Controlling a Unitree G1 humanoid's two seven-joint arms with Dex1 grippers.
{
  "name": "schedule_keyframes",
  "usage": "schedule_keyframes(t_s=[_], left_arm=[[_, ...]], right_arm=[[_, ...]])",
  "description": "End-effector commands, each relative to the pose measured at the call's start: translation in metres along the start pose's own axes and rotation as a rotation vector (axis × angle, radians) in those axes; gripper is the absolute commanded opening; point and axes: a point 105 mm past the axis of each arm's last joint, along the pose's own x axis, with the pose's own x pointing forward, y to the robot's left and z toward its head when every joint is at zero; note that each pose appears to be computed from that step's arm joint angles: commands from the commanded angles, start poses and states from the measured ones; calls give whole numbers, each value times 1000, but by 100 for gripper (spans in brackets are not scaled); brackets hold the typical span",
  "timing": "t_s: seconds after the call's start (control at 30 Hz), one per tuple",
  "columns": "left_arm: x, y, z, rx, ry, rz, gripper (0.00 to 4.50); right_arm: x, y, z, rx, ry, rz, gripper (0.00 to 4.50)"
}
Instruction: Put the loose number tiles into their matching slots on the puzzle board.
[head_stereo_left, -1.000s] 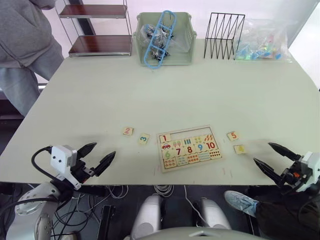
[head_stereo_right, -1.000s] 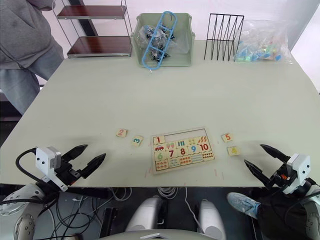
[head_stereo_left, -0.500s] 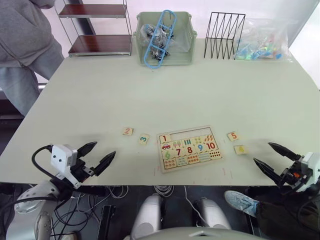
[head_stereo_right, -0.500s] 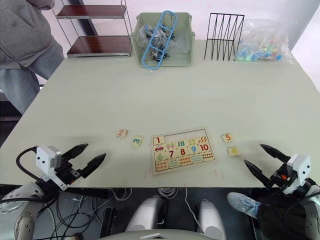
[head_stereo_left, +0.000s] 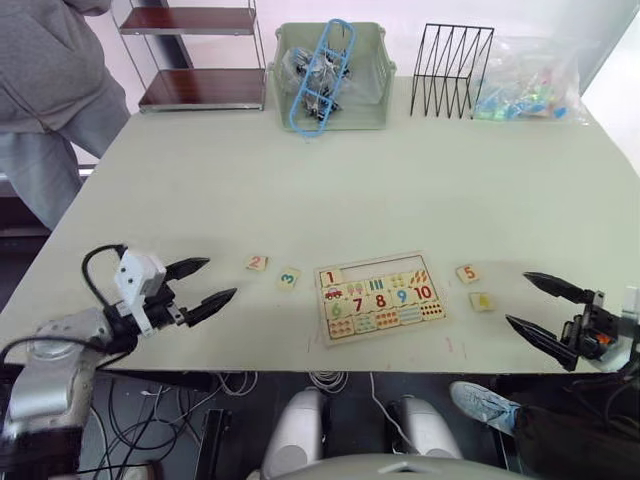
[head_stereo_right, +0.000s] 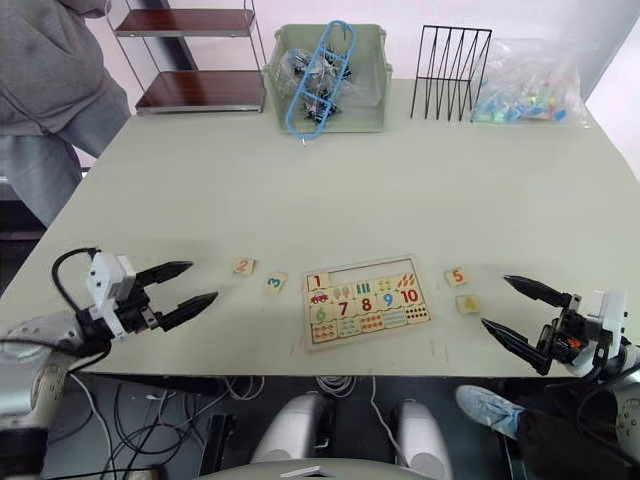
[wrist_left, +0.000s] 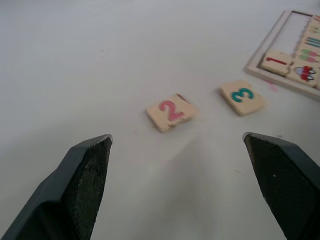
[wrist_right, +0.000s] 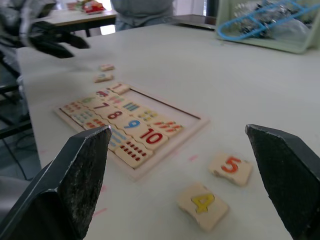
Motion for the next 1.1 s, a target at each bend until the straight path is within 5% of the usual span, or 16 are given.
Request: schedule_keyframes(t_s=[0.03,0.63,1.1], left_arm=[[10,4,10,6,-21,-13,445],[42,-23,17,-110,8,232,445],[59,-36,-5,-199,108,473,445]], right_arm=[[3,2,12,-35,-19,58,450],[9,2,20,-47,-29,150,450],[11,-6,25,-53,-26,180,450]])
